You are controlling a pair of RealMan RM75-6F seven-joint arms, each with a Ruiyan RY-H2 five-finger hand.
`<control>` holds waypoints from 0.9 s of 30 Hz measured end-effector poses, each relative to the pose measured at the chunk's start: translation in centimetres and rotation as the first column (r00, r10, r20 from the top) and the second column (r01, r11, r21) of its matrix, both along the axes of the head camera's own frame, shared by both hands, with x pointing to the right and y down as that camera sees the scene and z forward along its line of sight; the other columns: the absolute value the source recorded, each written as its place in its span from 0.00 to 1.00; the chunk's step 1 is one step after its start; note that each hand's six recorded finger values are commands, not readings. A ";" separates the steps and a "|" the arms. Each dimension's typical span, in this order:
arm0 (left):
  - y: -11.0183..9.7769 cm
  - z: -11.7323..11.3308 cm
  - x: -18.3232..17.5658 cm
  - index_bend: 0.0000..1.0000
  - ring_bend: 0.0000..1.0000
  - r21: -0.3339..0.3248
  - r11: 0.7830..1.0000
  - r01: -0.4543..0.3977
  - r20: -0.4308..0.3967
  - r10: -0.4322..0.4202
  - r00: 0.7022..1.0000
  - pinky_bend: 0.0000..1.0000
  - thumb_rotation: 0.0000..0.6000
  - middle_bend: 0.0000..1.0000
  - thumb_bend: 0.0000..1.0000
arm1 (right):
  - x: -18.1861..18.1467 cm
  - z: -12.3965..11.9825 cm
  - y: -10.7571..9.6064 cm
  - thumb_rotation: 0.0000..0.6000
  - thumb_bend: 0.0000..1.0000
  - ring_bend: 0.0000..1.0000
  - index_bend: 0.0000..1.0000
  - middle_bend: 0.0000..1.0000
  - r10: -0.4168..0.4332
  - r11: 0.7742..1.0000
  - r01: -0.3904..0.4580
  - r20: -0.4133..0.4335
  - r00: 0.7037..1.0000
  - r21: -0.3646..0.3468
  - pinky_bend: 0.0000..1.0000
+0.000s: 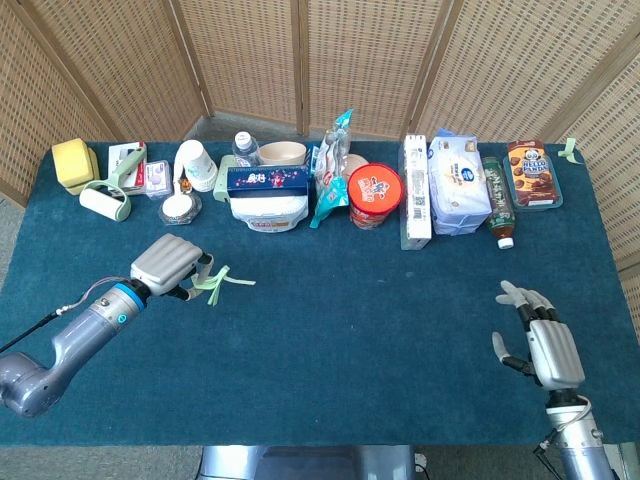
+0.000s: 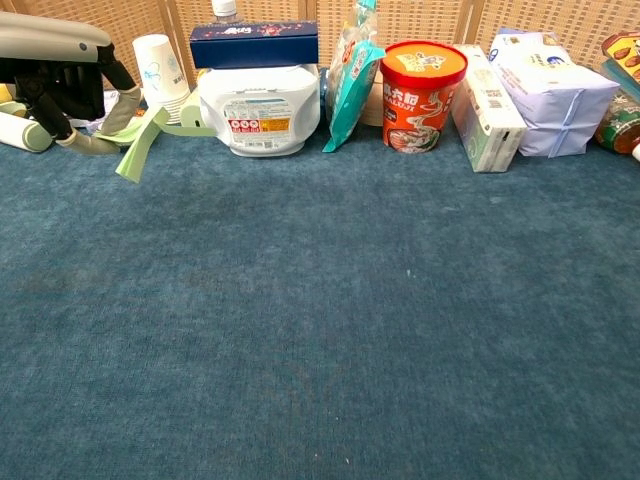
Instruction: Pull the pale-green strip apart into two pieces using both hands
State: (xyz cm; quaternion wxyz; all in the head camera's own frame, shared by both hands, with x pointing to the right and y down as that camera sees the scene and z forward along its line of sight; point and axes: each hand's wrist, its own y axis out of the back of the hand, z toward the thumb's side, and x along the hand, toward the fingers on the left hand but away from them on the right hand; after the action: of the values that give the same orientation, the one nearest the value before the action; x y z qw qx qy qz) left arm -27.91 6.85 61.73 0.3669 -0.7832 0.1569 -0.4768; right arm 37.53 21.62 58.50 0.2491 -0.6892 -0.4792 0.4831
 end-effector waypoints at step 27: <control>-1.4 -2.0 3.8 0.64 1.00 -0.039 0.993 -0.110 -0.105 0.105 0.989 1.00 1.00 1.00 0.41 | -4.8 3.2 -4.1 1.00 0.32 1.00 0.38 1.00 -0.071 0.997 0.072 0.143 0.987 0.001 0.92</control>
State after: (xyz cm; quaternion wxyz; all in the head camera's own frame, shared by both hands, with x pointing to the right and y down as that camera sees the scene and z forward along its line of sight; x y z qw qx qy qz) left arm -24.13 5.49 59.69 0.3659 -0.8221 0.1225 -0.4186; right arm 32.71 17.56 61.72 0.2299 -0.7393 -0.4697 0.4242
